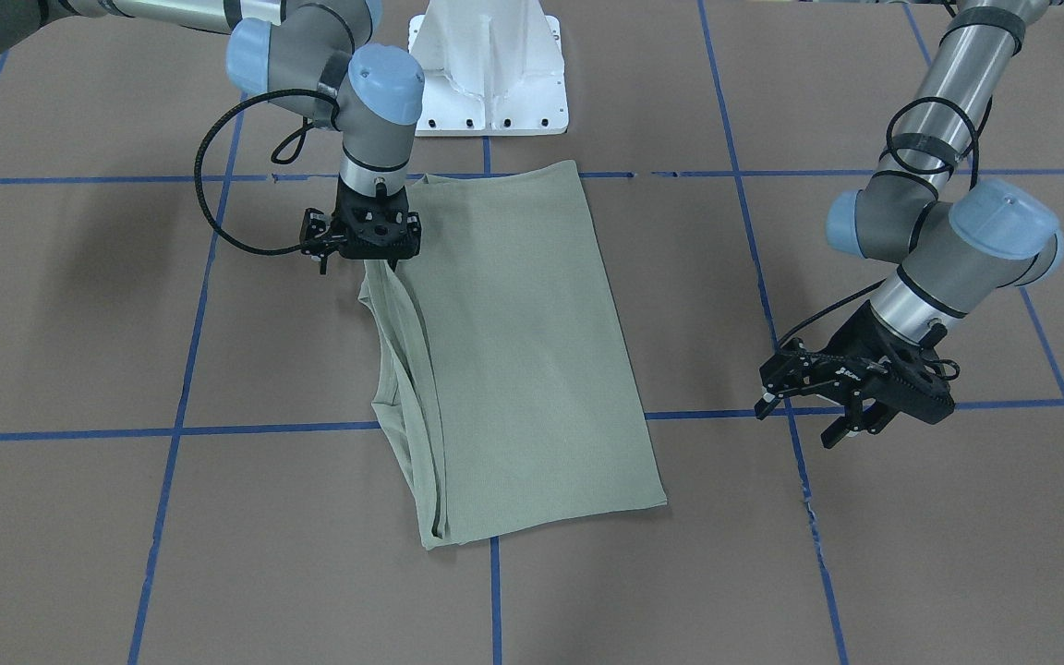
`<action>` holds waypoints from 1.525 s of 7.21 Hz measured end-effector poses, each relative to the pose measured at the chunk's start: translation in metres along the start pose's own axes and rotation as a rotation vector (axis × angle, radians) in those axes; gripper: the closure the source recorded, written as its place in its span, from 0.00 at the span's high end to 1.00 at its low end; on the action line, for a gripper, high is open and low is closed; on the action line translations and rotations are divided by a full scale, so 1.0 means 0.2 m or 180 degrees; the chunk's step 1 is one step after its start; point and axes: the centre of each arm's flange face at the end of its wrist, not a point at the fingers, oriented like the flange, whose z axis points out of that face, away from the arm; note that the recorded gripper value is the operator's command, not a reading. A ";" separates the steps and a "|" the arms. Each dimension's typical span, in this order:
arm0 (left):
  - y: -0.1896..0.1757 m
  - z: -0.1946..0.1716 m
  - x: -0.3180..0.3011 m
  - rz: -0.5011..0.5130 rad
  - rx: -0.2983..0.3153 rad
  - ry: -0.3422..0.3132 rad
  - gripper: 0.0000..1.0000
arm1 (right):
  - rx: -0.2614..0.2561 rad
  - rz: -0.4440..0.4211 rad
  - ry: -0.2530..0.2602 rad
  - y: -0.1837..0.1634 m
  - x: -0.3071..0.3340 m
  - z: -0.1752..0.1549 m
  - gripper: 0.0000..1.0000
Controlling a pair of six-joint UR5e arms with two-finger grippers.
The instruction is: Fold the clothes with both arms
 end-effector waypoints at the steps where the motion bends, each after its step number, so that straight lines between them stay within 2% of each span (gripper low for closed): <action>1: 0.00 0.00 0.00 0.0001 0.0000 0.0001 1.00 | -0.0023 0.0008 0.0092 -0.04 0.07 0.02 1.00; 3: 0.00 0.00 0.00 -0.0001 0.0003 0.0004 1.00 | -0.0059 0.0054 0.0226 -0.08 0.22 0.08 1.00; 4: 0.00 0.00 0.01 -0.0003 0.0006 0.0008 1.00 | -0.0045 0.0093 0.0206 -0.11 0.26 0.06 1.00; 7: -0.01 -0.01 0.02 -0.0004 0.0016 0.0020 1.00 | 0.0163 0.0231 -0.0134 -0.31 0.12 -0.15 1.00; 9: -0.01 -0.01 0.02 -0.0006 0.0013 0.0019 1.00 | 0.0276 0.0312 -0.0283 -0.50 -0.07 -0.14 1.00; 11: -0.01 -0.01 0.02 -0.0009 0.0012 0.0018 1.00 | 0.0343 0.0380 -0.0310 -0.69 -0.18 -0.06 1.00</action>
